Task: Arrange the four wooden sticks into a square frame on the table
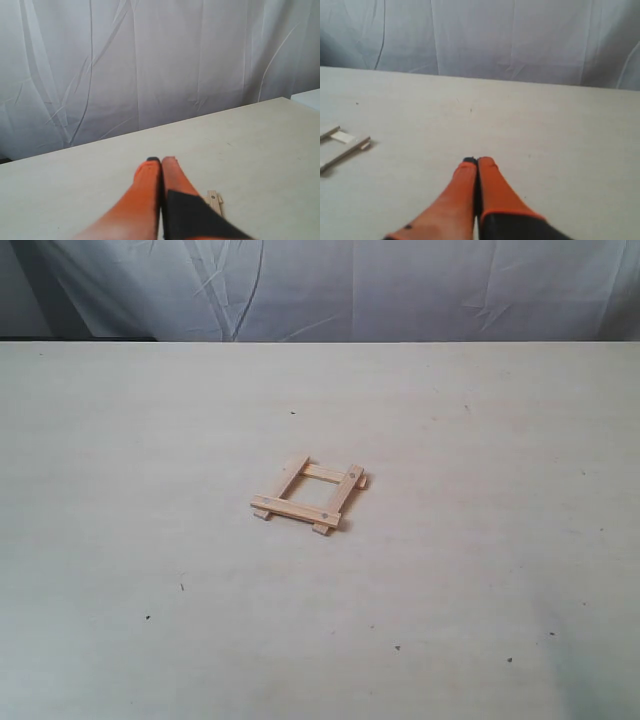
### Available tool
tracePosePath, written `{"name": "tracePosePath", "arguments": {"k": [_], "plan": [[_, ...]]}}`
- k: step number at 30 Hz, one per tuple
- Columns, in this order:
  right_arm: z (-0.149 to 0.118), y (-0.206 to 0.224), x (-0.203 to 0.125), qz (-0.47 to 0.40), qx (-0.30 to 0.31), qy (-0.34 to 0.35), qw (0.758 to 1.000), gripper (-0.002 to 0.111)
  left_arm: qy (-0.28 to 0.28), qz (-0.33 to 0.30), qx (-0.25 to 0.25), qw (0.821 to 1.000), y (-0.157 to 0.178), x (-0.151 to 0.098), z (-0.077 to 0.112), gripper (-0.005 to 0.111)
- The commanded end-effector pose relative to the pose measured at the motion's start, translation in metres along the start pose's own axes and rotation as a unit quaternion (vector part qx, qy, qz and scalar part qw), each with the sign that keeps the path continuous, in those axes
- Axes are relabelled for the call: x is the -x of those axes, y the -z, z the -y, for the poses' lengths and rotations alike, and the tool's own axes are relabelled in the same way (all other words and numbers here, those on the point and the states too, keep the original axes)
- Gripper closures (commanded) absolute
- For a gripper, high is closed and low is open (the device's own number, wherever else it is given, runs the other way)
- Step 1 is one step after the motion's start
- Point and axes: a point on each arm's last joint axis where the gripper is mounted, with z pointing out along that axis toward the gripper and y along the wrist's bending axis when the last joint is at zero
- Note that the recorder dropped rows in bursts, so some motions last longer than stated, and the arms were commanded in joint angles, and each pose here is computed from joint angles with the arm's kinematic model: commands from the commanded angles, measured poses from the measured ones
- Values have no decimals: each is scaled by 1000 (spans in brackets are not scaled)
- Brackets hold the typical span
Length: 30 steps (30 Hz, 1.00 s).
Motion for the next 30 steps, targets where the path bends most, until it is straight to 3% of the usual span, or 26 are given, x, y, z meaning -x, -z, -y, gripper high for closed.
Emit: {"name": "tracePosePath", "arguments": {"k": [1, 30], "plan": [[0, -8, -20, -19, -2, -1, 1000, 108, -1, 7, -3, 1000, 1, 0, 1, 107], [-1, -10, -25, -17, 1, -10, 1000, 108, -1, 20, 6, 1000, 7, 2, -1, 107]]}}
